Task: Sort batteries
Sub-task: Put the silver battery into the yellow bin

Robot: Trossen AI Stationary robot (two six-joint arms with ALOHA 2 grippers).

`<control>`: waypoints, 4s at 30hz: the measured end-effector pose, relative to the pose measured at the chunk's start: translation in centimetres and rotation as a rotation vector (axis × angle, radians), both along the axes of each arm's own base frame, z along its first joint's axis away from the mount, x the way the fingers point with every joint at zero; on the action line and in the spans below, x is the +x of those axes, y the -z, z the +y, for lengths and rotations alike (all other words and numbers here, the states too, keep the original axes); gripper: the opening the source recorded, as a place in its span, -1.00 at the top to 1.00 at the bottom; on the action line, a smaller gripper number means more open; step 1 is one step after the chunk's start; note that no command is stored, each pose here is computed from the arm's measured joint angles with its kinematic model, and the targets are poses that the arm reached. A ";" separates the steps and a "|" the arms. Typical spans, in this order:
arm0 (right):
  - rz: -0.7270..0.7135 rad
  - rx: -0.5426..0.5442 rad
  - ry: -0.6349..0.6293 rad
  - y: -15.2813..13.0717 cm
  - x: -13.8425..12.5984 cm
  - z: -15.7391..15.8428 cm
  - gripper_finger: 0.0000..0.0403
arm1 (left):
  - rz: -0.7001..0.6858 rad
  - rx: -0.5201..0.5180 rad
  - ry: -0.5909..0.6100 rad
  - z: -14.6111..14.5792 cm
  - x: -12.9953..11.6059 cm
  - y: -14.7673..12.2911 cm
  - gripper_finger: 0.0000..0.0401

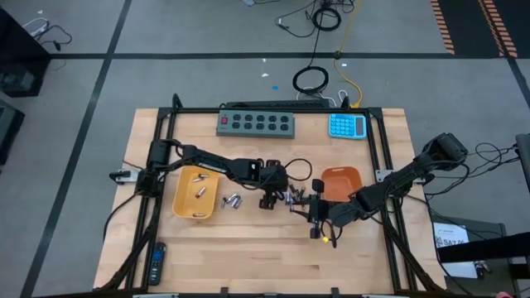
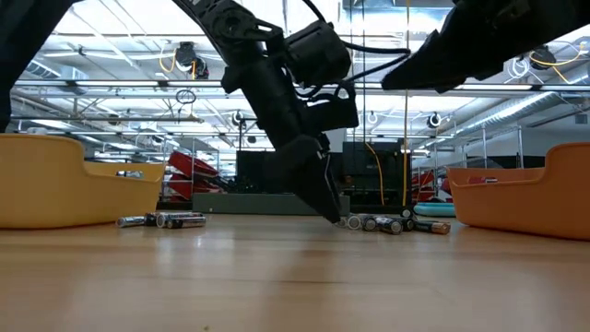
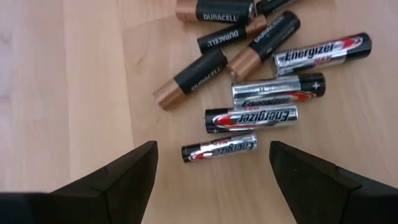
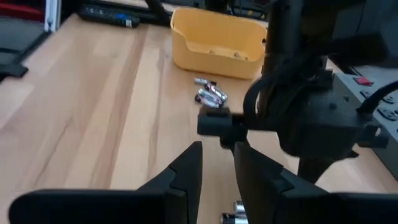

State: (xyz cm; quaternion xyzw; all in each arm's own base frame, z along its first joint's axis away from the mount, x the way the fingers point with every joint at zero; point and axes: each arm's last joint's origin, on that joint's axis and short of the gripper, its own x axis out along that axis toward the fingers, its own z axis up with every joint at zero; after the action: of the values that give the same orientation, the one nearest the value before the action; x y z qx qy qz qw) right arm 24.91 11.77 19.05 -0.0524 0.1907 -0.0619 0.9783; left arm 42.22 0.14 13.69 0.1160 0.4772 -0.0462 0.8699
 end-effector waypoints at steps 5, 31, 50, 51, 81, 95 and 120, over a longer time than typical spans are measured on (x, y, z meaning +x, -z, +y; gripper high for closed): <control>0.000 0.007 0.003 0.0 0.0 0.0 0.58 | 0.024 -0.001 0.004 -0.2 -0.2 0.2 -0.59; -0.089 0.177 0.072 -3.3 1.9 0.3 0.58 | 0.061 -0.034 -0.070 -0.4 -0.5 0.4 -0.58; -0.073 0.052 0.167 -9.5 -2.5 2.4 0.58 | 0.107 -0.030 -0.147 -2.0 -1.1 0.5 -0.58; -0.079 0.045 0.174 -9.5 -2.8 2.6 0.58 | 0.107 -0.031 -0.155 -2.0 -1.1 0.5 -0.58; -0.117 0.043 0.234 -12.7 -6.8 -0.5 0.58 | -0.064 0.076 -0.259 -1.5 0.2 -0.1 -0.58; -0.081 -0.033 0.256 -11.0 -6.6 1.8 0.58 | 0.025 0.150 -0.267 -1.0 -0.6 0.3 -0.58; -0.103 -0.074 0.503 -12.1 -9.8 -3.1 0.58 | 0.016 0.037 -0.259 -1.2 0.1 -1.7 -0.59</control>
State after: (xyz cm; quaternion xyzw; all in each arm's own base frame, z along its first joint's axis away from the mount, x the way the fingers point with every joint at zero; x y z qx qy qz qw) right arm 15.11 8.67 31.16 -0.0357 0.1455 -0.3125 0.9380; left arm 42.30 -1.09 15.37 0.0689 0.4959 0.0745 0.8625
